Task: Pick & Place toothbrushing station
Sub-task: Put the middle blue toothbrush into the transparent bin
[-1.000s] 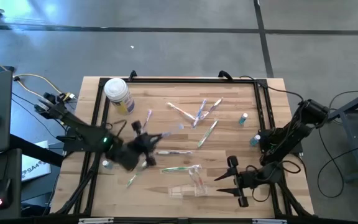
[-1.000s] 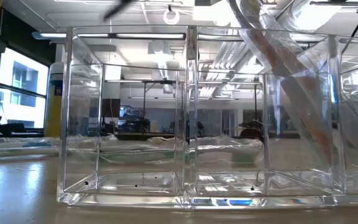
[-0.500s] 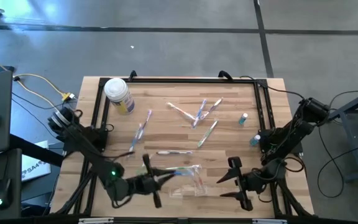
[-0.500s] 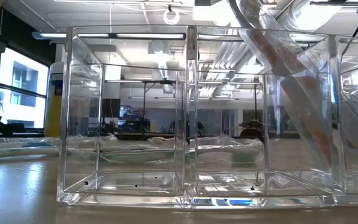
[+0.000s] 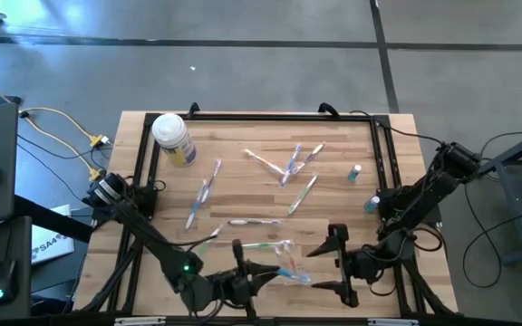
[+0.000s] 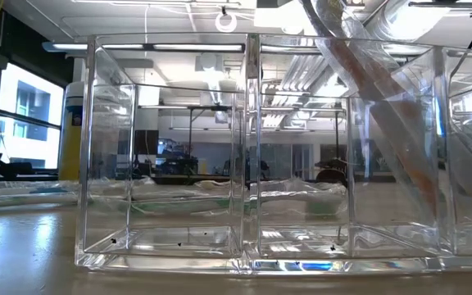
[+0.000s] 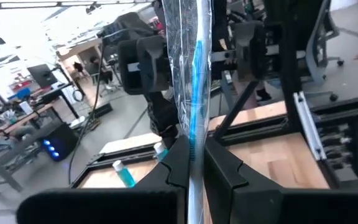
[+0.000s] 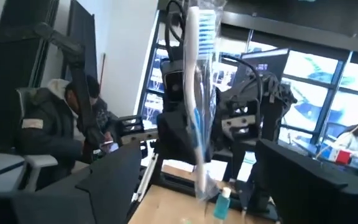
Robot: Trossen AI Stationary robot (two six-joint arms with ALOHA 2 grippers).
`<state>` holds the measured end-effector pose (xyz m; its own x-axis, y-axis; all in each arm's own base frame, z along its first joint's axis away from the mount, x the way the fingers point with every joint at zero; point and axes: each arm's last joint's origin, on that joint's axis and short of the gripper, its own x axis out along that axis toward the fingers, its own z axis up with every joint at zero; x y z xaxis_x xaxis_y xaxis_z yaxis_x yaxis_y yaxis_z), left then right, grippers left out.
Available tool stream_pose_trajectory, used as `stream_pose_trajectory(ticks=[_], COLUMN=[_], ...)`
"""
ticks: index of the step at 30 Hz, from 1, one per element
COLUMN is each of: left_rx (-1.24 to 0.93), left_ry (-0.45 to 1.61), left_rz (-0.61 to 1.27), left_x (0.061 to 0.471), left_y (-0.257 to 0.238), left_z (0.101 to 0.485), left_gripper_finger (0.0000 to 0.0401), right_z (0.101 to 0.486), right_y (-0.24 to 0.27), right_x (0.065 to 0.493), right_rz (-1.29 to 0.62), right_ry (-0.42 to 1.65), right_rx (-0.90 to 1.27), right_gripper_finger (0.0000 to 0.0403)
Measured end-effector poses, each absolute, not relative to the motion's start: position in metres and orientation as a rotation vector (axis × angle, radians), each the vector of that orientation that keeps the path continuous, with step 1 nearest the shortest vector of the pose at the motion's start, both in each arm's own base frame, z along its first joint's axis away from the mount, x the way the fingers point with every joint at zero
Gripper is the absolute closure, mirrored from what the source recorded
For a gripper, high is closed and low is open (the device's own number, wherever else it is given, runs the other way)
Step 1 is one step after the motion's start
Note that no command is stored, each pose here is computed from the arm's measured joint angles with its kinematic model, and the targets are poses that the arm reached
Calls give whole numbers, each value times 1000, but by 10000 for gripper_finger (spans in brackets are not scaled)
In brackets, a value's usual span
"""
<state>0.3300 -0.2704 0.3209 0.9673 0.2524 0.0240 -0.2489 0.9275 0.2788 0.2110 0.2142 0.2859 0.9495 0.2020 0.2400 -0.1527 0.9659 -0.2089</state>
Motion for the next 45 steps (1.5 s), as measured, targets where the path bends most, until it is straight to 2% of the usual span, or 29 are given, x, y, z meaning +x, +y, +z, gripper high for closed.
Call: stream_pose_trajectory(ticks=[8, 15, 19, 25, 36, 40, 45], left_rx=[261, 252, 254, 253, 256, 264, 267], left_ry=[36, 46, 55, 61, 62, 66, 65], left_rz=[225, 217, 209, 210, 212, 209, 203], left_x=[346, 355, 358, 359, 359, 359, 359], left_y=[-253, -241, -238, -236, -236, -236, -236], left_z=[317, 315, 314, 313, 313, 313, 313], left_gripper_finger=[384, 384, 384, 384, 384, 377, 306], right_z=[301, 299, 299, 299, 298, 298, 298], right_y=[212, 208, 205, 204, 205, 206, 207], right_x=[219, 227, 229, 230, 230, 228, 228], right_rz=[133, 191, 183, 178, 174, 175, 172], right_ry=[-295, -292, -292, -288, -286, -288, -288], right_rx=[-208, -186, -187, -195, -249, -287, -292], right_gripper_finger=[94, 94, 109, 177, 385, 390, 393])
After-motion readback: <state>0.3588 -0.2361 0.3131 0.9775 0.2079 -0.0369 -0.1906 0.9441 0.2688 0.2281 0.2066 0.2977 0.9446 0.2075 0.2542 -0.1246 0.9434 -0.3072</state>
